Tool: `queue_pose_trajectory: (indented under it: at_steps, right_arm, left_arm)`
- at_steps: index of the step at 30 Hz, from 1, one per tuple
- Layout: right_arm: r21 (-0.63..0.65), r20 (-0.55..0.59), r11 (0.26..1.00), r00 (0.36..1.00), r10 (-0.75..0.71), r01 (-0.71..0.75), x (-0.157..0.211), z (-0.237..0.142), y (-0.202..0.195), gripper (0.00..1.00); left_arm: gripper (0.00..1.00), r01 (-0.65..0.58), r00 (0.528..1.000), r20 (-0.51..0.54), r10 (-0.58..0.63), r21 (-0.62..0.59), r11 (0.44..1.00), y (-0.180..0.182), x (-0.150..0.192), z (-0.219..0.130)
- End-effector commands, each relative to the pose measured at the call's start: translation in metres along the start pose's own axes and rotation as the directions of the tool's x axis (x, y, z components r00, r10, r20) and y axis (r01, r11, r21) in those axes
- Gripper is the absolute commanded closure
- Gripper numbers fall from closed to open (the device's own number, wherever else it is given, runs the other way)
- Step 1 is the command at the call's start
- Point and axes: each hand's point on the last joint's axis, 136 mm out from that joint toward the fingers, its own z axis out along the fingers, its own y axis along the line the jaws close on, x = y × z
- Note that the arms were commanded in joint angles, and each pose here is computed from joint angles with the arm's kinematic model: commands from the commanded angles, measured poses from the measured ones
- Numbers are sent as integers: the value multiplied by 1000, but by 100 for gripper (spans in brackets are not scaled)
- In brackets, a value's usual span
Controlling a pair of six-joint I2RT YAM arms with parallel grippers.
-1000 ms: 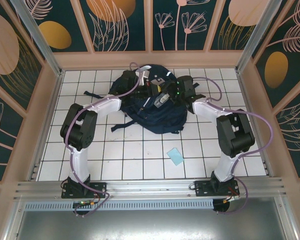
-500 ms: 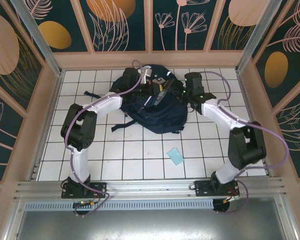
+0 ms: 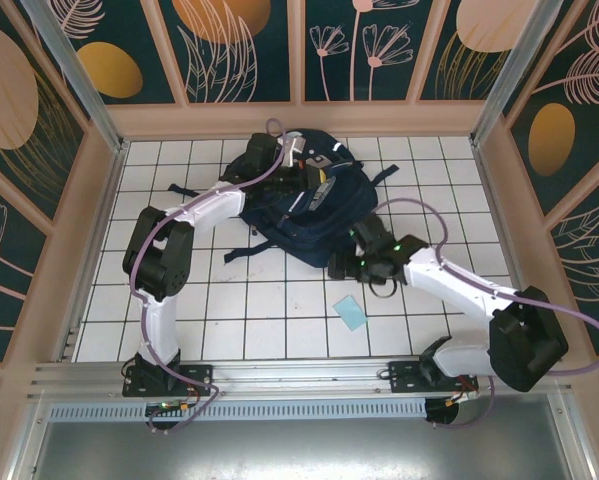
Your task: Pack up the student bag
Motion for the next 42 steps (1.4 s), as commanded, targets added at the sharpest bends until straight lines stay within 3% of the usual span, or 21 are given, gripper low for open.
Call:
queue_pose_trajectory:
  at_steps: [1, 7, 12, 18, 28, 34, 38, 42]
  right_arm:
    - [88, -80, 993, 994, -75, 82, 39, 4, -13, 22]
    - [127, -157, 975, 974, -162, 182, 81, 14, -10, 21]
    - [294, -176, 936, 974, -145, 192, 87, 21, -32, 20]
    - [369, -168, 914, 979, -114, 170, 87, 27, -49, 20]
    - [294, -208, 944, 974, -90, 149, 98, 48, -44, 28]
    - [295, -203, 947, 977, -67, 126, 100, 49, -45, 47]
    - [292, -168, 950, 984, -65, 113, 85, 36, -38, 53]
    - [221, -90, 975, 996, -14, 33, 53, 13, -28, 52]
  left_arm:
    - [100, -103, 995, 3, 103, 81, 991, -33, -10, -3]
    - [100, -107, 994, -3, 108, 62, 992, -30, -7, -6]
    - [100, -101, 995, -15, 102, 52, 994, -28, -4, -6]
    - [100, -102, 994, -21, 103, 53, 993, -28, -1, -8]
    - [100, -104, 994, -25, 105, 34, 994, -26, -1, -8]
    - [100, -94, 995, -31, 96, 62, 994, -30, -1, -7]
    - [100, -101, 994, -28, 103, 71, 992, -34, -4, -9]
    - [100, -97, 995, -27, 100, 89, 991, -38, -5, -9]
